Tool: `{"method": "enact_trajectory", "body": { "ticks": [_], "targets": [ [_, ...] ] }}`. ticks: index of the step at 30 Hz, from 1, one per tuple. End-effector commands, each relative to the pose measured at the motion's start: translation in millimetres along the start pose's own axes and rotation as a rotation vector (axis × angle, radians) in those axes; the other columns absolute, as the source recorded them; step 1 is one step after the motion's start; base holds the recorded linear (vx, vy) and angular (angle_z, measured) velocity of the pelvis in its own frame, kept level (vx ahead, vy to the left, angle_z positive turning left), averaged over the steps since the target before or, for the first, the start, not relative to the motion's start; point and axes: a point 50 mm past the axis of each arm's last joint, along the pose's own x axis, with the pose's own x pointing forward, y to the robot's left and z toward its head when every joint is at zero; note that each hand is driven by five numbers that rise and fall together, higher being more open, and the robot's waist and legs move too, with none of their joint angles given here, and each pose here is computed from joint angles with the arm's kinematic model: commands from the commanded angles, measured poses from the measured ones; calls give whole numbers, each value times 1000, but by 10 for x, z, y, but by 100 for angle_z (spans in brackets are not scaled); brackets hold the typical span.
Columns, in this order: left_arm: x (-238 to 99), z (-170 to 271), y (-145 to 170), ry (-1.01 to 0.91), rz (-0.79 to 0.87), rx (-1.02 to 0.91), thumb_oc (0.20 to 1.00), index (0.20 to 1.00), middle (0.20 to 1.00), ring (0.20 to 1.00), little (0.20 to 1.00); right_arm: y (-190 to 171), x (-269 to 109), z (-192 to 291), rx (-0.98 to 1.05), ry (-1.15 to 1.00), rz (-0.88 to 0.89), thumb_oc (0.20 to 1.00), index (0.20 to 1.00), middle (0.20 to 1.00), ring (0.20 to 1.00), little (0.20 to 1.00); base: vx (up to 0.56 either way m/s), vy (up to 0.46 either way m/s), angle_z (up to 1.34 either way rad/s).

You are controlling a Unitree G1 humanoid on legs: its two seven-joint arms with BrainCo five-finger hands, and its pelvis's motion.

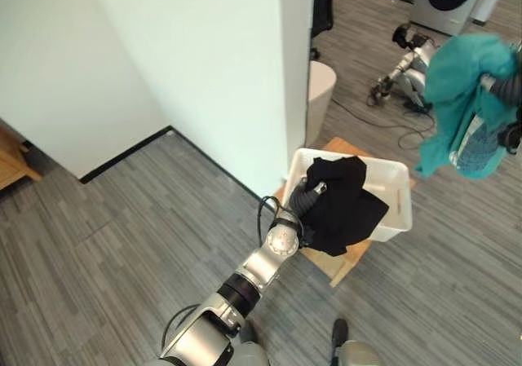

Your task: Pick up bed clothes into laundry basket.

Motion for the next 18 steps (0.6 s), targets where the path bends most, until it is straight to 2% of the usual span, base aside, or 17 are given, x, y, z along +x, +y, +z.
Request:
{"method": "enact_trajectory", "body": {
  "ticks": [1, 9, 13, 14, 17, 18],
  "targets": [
    [91, 403, -204, -170, -55, -35, 200, 200, 200, 200, 200, -104, 148, 205, -30, -65, -50, 200, 200, 200, 200, 200, -82, 5, 2],
    [151, 555, -124, -222, -40, -24, 200, 200, 200, 200, 200, 174, 125, 610, 78, -166, -25, 200, 200, 200, 200, 200, -117, -32, 13],
    [167, 643, -87, -256, -41, -18, 200, 200, 200, 200, 200, 353, 52, 470, -80, -128, 31, 200, 200, 200, 200, 200, -45, -24, 21],
    [164, 665, -83, -266, -44, -19, 200, 200, 200, 200, 200, 398, 34, 402, -101, -100, 48, 1000, 1000, 1000, 1000, 1000, -13, 16, 10],
    [155, 712, -97, -288, -55, -28, 200, 200, 200, 200, 200, 430, 42, 327, -94, -61, 73, 1000, 1000, 1000, 1000, 1000, 9, 22, 9],
    [153, 771, -102, -312, -58, -40, 200, 200, 200, 200, 200, 414, 44, 311, -31, -44, 74, 1000, 1000, 1000, 1000, 1000, 0, 0, 0]
  ]
}}
